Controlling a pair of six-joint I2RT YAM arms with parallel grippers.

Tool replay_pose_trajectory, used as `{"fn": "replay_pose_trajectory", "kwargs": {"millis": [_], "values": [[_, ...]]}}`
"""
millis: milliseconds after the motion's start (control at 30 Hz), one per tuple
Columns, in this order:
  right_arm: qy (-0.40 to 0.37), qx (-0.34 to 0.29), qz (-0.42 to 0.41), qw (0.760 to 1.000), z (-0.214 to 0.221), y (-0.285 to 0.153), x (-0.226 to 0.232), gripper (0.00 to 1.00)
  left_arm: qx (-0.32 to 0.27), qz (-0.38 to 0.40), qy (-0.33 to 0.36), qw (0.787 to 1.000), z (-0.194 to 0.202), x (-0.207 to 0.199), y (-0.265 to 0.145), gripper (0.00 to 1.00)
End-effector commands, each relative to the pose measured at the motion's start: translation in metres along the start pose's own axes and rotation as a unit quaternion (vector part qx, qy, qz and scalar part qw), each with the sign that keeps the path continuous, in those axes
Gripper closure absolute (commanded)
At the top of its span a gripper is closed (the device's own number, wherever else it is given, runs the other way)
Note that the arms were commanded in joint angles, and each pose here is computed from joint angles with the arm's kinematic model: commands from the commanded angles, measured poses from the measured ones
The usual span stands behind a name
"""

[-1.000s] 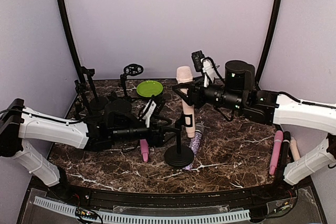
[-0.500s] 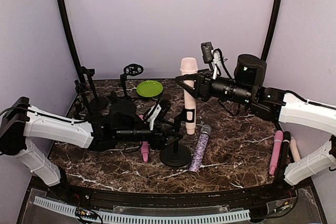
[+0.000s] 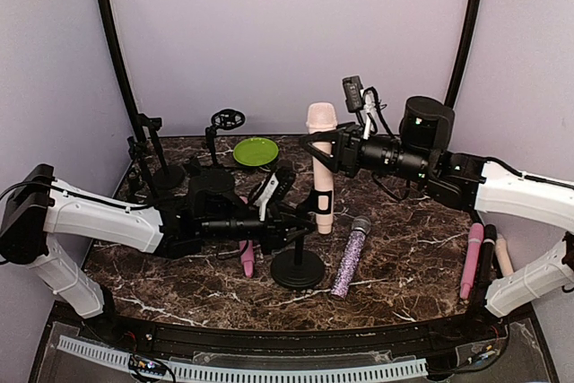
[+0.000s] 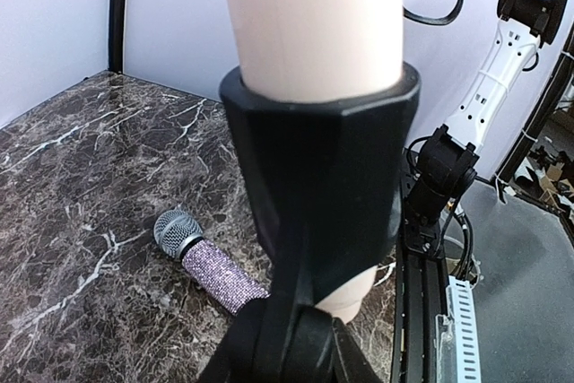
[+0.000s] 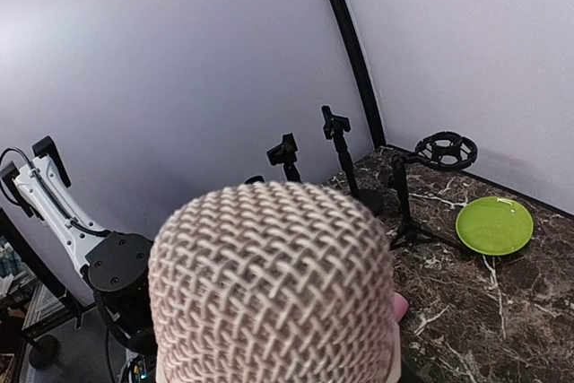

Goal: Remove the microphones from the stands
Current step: Remove the microphone from the microphone stand.

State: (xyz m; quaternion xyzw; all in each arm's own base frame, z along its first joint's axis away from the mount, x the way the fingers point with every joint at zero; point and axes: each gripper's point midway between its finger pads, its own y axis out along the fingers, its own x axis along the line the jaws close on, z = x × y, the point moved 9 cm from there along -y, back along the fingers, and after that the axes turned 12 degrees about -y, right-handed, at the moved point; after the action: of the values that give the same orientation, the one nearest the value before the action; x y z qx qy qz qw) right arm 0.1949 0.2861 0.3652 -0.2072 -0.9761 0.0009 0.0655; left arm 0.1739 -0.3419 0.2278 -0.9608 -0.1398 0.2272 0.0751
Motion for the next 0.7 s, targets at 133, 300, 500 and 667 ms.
{"fn": "replay_pose_trajectory", "kwargs": {"millis": [133, 300, 500, 667], "values": [[0.018, -0.095, 0.023, 0.995, -0.037, -0.015, -0.001, 1.00, -0.037, 0.002, 0.010, 0.999, -0.012, -0.003, -0.005, 1.00], [0.030, -0.096, 0.065, 0.993, -0.035, -0.013, -0.009, 0.98, -0.045, -0.006, 0.009, 0.999, -0.011, -0.002, -0.008, 1.00], [0.058, -0.090, 0.132, 0.986, -0.029, -0.009, -0.022, 0.98, -0.050, -0.016, 0.010, 0.999, -0.012, -0.001, -0.008, 1.00], [0.072, -0.088, 0.165, 0.980, -0.025, -0.009, -0.028, 0.99, -0.047, -0.023, 0.006, 0.999, -0.009, 0.002, -0.008, 1.00]]}}
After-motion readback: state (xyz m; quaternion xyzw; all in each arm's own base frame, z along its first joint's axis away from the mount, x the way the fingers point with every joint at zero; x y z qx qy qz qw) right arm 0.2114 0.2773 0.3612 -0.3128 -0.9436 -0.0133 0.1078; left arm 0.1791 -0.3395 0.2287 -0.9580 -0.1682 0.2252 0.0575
